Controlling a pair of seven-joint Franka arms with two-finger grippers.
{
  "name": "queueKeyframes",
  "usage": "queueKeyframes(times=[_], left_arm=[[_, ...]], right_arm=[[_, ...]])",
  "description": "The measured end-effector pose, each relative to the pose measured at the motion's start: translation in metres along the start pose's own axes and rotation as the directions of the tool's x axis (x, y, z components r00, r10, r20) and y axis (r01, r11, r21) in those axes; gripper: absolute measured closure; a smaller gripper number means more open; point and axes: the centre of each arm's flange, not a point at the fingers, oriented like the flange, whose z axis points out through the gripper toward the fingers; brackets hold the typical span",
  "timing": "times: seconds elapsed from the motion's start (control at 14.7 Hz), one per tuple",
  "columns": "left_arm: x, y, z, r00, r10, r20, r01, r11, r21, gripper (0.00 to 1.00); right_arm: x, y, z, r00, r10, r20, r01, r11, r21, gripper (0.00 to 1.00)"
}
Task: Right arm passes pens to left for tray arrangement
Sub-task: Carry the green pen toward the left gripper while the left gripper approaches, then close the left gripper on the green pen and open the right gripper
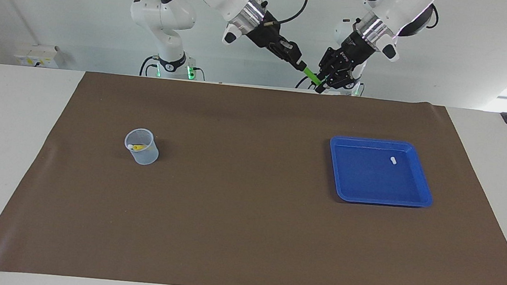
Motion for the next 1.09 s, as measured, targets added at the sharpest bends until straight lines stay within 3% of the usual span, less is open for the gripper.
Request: queueKeyframes(times=[0.2, 0.34, 0.48, 0.68, 0.89, 1.09], left_arm=[[0.000, -0.001, -0.001, 1.000, 0.015, -0.003, -0.015, 1.000, 0.000, 0.80], [0.000, -0.001, -0.002, 1.000, 0.016, -0.003, -0.016, 1.000, -0.001, 0.80], [0.001, 0.001, -0.004, 1.000, 0.009, -0.001, -0.009, 1.000, -0.011, 0.82], [0.004, 0.004, -0.006, 1.000, 0.002, -0.001, -0.002, 1.000, -0.018, 0.82], [0.004, 0.004, -0.006, 1.000, 0.001, 0.000, -0.001, 1.000, -0.022, 0.82], [0.014, 0.012, -0.013, 1.000, 0.013, -0.003, -0.013, 0.999, -0.041, 0.82]], right_arm=[[0.002, -0.002, 0.000, 1.000, 0.003, -0.002, -0.003, 1.000, 0.006, 0.83], [0.002, -0.002, 0.000, 1.000, 0.002, -0.001, -0.002, 1.000, 0.007, 0.82], [0.001, -0.001, 0.001, 1.000, -0.007, -0.005, 0.007, 1.000, -0.003, 0.66], [-0.001, 0.000, 0.003, 0.999, -0.035, -0.032, 0.034, 0.999, -0.022, 0.33], [0.003, 0.003, 0.004, 0.991, -0.092, -0.093, 0.086, 0.994, -0.064, 0.01], [0.020, 0.006, 0.000, 0.969, -0.188, -0.159, 0.165, 0.975, -0.145, 0.00]])
